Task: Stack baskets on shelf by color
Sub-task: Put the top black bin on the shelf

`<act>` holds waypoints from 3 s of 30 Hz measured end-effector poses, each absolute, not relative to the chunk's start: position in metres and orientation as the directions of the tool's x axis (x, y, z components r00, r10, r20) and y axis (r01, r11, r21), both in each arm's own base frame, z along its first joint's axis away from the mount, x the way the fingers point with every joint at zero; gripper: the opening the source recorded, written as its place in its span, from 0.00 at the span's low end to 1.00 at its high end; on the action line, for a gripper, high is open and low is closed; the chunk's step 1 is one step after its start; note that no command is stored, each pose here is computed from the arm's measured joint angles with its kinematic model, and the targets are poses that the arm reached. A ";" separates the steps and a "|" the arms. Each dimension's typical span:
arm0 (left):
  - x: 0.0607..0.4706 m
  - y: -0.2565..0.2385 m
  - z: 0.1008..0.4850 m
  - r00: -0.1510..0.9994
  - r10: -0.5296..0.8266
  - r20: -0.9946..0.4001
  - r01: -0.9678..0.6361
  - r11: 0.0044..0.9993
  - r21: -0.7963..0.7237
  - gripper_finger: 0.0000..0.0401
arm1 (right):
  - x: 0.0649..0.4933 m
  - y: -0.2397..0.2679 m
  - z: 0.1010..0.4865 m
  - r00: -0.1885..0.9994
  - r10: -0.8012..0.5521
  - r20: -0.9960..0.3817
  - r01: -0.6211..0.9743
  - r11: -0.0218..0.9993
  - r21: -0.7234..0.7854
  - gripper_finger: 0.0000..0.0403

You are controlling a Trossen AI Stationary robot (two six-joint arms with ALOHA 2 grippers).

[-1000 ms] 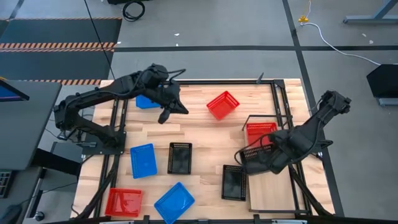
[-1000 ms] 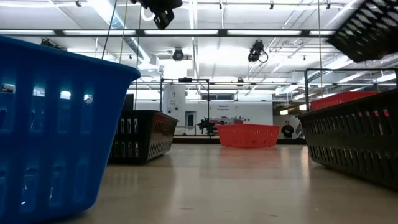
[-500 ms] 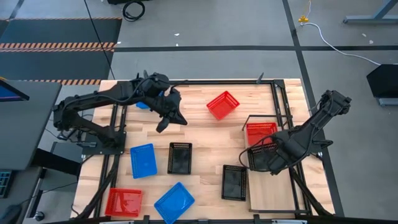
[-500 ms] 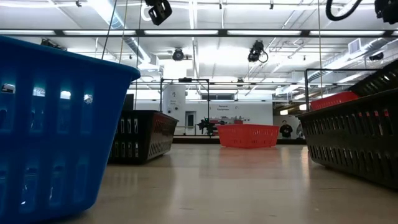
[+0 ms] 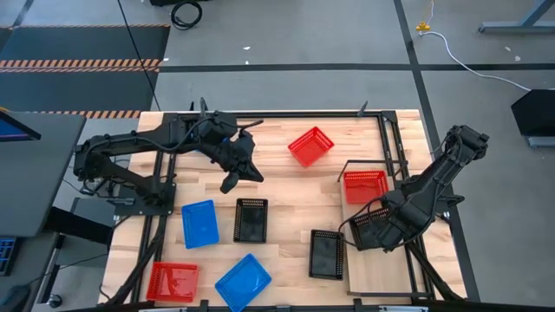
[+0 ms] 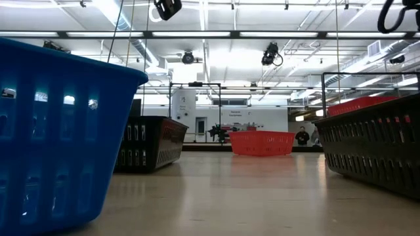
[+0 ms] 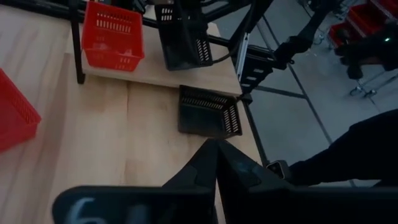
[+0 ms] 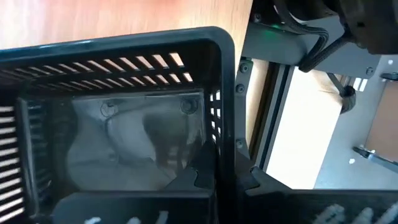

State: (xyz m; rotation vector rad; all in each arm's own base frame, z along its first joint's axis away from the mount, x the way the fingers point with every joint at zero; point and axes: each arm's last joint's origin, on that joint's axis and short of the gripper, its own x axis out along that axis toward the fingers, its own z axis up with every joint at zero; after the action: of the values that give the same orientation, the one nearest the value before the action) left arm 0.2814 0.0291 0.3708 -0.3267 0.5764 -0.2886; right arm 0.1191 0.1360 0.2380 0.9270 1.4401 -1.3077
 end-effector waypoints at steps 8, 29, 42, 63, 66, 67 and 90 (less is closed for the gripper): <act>0.282 0.021 0.371 0.792 -0.370 -0.486 0.190 0.905 -0.380 0.02 | 0.118 0.135 0.237 -0.268 -0.074 -0.961 0.951 0.139 -0.276 0.08; 0.283 0.010 0.370 0.784 -0.373 -0.496 0.207 0.911 -0.358 0.04 | 0.130 0.140 0.282 -0.061 -0.090 -0.994 0.955 0.285 -0.085 0.32; 0.286 0.010 0.374 0.819 -0.329 -0.470 0.185 0.927 -0.326 0.03 | 0.154 0.135 0.267 0.062 -0.076 -0.995 0.943 0.332 0.034 0.32; 0.285 -0.008 0.371 0.784 -0.382 -0.490 0.227 0.911 -0.345 0.04 | 0.174 0.114 0.204 0.128 -0.002 -0.992 0.967 0.222 0.125 0.32; 0.284 -0.008 0.371 0.778 -0.382 -0.499 0.225 0.911 -0.345 0.02 | 0.179 0.111 0.200 0.163 0.001 -0.987 0.964 0.215 0.160 0.32; 0.284 -0.008 0.371 0.778 -0.382 -0.499 0.225 0.911 -0.345 0.02 | 0.179 0.109 0.200 0.160 -0.003 -0.987 0.966 0.208 0.156 0.32; 0.279 -0.009 0.363 0.730 -0.372 -0.573 0.192 0.916 -0.351 0.06 | 0.189 0.100 0.210 0.212 0.056 -0.976 0.936 0.275 0.220 0.32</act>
State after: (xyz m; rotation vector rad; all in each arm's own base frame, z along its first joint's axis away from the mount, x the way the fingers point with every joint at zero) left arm 0.2790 -0.0089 0.3633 -0.2780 0.6865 -0.3151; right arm 0.1890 0.0996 0.2101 1.1132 1.1859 -0.8310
